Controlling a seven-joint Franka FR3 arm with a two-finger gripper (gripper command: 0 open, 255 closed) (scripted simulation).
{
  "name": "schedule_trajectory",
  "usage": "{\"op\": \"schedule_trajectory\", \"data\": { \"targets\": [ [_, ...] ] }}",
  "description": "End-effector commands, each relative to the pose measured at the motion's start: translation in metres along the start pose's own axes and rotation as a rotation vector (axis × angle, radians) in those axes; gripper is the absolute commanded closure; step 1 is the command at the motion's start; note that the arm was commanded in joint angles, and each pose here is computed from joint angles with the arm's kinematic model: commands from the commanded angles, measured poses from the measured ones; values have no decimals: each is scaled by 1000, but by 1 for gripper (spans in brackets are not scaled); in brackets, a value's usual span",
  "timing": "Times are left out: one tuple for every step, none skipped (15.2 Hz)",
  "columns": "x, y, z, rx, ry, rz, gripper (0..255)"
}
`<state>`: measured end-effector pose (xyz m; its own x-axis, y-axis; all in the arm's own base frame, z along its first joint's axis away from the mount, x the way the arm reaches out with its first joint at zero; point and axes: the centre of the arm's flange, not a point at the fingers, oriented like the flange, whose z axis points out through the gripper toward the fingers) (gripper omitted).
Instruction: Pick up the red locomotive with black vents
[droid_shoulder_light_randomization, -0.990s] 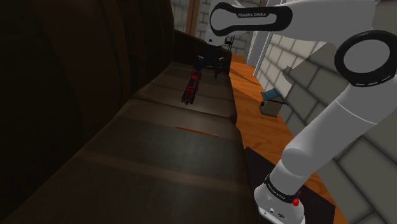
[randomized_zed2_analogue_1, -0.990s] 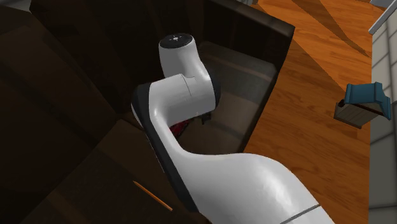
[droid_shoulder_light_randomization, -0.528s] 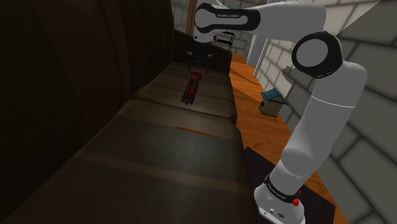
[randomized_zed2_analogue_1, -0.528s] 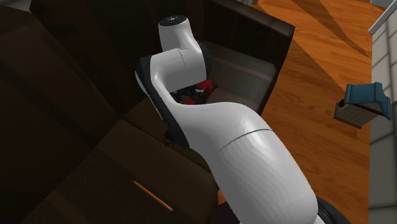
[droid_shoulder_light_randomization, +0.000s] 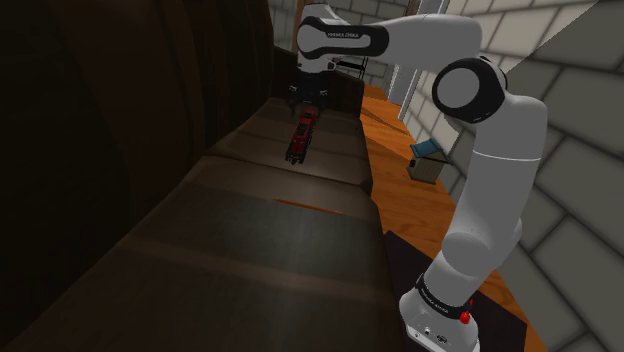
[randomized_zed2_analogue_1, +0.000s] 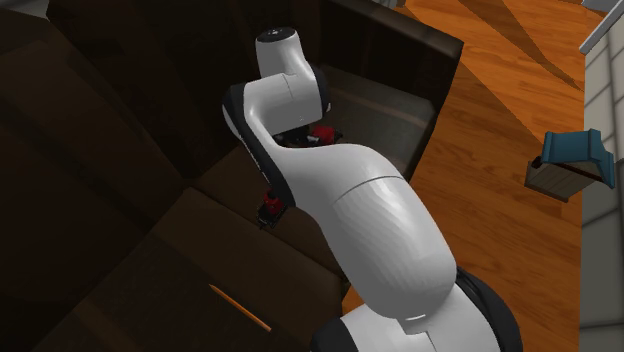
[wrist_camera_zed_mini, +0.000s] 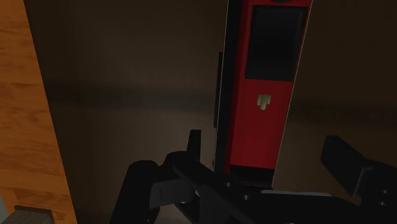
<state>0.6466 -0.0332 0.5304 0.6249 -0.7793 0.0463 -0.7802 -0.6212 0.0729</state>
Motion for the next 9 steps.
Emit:
{"op": "schedule_trajectory", "data": {
  "targets": [
    [1,-1,10,0,0,1,0],
    [1,-2,18,0,0,1,0],
    [1,-2,18,0,0,1,0],
    [1,-2,18,0,0,1,0],
    [1,-1,18,0,0,1,255],
    [1,-1,19,0,0,1,255],
    [1,-1,18,0,0,1,255],
    [1,-1,19,0,0,1,255],
    [1,-1,19,0,0,1,255]
  ]
}}
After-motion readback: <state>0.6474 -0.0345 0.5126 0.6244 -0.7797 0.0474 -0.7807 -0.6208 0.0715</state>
